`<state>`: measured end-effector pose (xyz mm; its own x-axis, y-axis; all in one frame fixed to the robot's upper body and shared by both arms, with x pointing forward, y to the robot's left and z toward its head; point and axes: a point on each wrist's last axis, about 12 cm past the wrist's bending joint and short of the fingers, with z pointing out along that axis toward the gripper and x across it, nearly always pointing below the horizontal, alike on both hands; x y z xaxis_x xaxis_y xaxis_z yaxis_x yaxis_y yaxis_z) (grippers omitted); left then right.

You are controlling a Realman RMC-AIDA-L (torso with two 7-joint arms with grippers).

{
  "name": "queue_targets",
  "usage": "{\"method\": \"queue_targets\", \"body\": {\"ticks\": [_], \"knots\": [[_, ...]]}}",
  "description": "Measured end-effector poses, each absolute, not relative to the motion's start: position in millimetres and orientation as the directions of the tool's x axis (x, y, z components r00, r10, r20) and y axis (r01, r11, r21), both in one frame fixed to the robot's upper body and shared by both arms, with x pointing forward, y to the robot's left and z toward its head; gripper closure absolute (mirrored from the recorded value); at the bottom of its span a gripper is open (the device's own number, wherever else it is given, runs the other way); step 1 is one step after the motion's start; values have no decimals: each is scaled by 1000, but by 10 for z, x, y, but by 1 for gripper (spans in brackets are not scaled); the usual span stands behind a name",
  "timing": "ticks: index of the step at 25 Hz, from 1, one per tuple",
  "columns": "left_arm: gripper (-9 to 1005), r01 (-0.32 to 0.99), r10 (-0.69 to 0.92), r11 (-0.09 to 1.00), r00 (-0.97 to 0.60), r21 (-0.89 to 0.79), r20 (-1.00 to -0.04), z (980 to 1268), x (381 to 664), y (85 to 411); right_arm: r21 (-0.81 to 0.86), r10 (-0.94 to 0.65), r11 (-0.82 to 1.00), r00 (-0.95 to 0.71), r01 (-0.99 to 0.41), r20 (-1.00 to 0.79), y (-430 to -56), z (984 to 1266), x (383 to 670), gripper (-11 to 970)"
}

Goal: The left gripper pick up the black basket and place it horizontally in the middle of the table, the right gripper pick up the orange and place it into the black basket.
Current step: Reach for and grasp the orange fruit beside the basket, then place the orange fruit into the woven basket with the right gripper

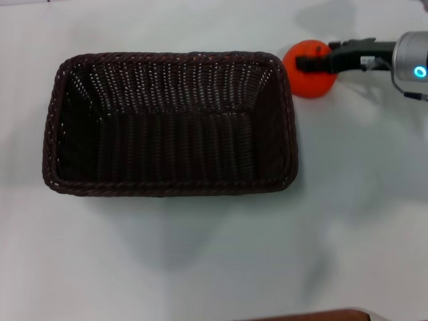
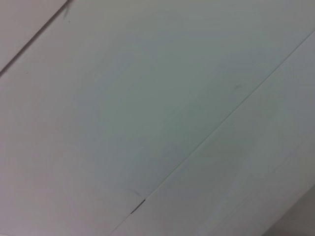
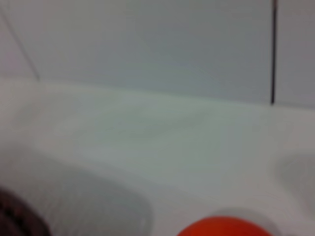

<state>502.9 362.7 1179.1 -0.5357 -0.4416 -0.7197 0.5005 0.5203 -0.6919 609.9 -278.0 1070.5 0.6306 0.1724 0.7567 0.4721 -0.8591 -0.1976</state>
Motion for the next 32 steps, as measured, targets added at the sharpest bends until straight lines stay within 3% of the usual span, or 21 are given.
{"method": "queue_targets", "body": {"ticks": [4, 7, 14, 20, 25, 28, 32], "knots": [[109, 504, -440, 518, -536, -691, -720, 11796, 5044, 3615, -168, 247, -842, 644, 513, 724, -2709, 10692, 6093, 43], [109, 505, -442, 510, -540, -696, -716, 11788, 5062, 3598, -163, 263, -835, 641, 526, 722, -2675, 10692, 6092, 234], [110, 498, -454, 491, -554, -715, -698, 11742, 5069, 3586, -166, 241, -835, 619, 525, 748, -2663, 10762, 6112, 331], [110, 495, -459, 489, -553, -718, -695, 11733, 5045, 3598, -169, 157, -822, 500, 545, 851, -2686, 11111, 6082, 409], [111, 505, -473, 482, -538, -716, -698, 11746, 5030, 3607, -102, 156, -732, 312, 673, 937, -2504, 11591, 5933, 458], [147, 513, -474, 482, -529, -710, -704, 11751, 5027, 3606, -66, 196, -582, 219, 810, 956, -2254, 11835, 5800, 483], [151, 522, -473, 484, -519, -702, -712, 11740, 5015, 3595, -71, 275, -356, 177, 932, 945, -1974, 11918, 5677, 518]]}}
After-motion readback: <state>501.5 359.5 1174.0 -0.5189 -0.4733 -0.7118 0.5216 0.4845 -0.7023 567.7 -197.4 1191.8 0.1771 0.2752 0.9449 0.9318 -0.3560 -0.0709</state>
